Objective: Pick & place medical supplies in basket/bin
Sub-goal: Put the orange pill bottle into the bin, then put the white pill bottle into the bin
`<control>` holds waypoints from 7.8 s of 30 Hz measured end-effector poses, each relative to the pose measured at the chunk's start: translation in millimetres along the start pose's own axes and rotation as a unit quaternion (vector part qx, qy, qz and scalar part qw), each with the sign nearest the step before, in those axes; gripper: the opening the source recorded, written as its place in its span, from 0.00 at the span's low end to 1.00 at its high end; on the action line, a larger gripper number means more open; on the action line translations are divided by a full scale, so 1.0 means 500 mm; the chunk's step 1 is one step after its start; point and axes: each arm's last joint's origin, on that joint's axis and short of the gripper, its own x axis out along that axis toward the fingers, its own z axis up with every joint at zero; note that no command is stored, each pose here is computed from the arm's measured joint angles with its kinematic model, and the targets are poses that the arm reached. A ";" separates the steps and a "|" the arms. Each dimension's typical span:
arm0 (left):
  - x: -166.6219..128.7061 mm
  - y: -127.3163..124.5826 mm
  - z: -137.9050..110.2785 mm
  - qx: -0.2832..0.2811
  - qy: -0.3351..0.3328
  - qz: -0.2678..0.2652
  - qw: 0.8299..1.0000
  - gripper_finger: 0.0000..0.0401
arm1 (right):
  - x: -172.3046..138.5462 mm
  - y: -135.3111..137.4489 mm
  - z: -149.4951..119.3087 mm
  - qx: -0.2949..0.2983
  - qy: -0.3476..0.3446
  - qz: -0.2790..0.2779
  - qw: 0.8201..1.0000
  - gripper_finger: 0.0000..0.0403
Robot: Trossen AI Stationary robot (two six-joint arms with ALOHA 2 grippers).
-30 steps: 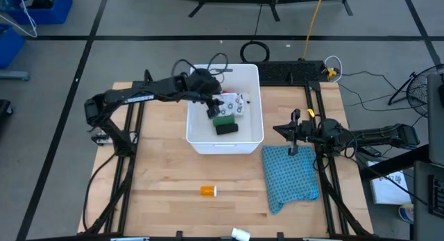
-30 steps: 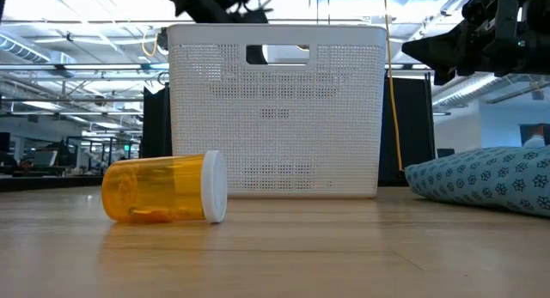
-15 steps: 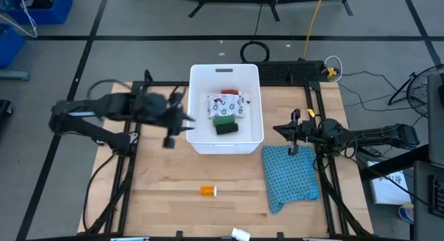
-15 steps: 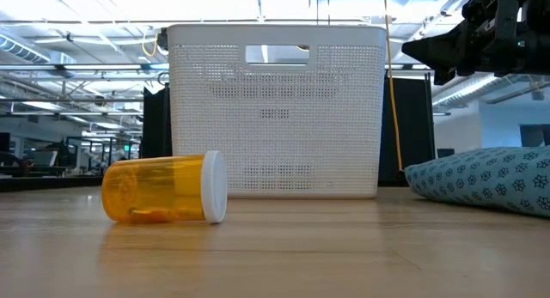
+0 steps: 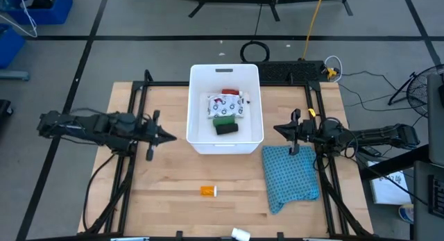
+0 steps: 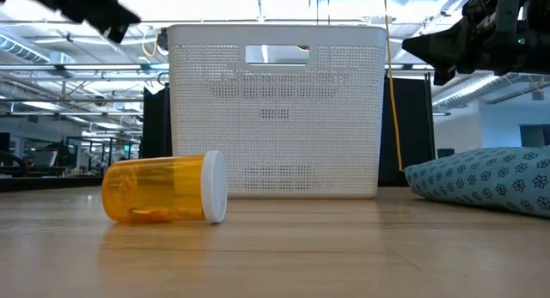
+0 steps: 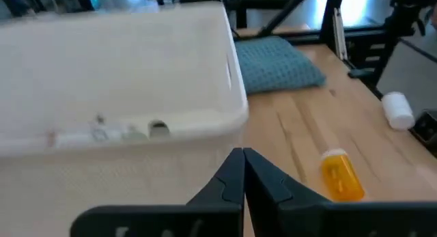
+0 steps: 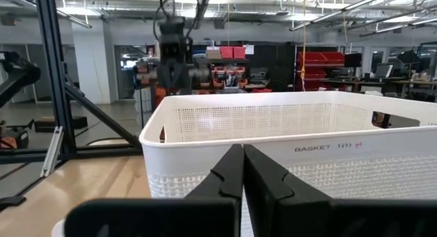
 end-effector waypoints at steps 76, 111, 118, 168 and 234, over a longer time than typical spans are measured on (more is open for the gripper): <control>0.425 -0.328 -0.038 0.021 0.377 -0.009 0.926 0.87 | 0.007 0.001 -0.020 -0.008 0.045 0.001 0.999 0.00; 0.334 -0.291 0.074 0.160 0.297 -0.054 0.940 0.44 | 0.008 0.001 -0.022 -0.005 0.049 0.000 0.999 0.00; 0.172 -0.218 0.183 0.186 0.192 0.019 0.963 0.43 | 0.008 0.001 -0.022 -0.004 0.049 0.000 0.999 0.00; 0.395 0.251 0.147 -0.064 0.259 0.163 0.950 0.41 | 0.008 0.001 -0.014 -0.039 0.028 0.000 0.999 0.00; -0.066 0.008 0.218 0.096 0.080 0.075 0.989 0.01 | 0.010 0.001 -0.010 -0.036 0.014 0.001 0.999 0.00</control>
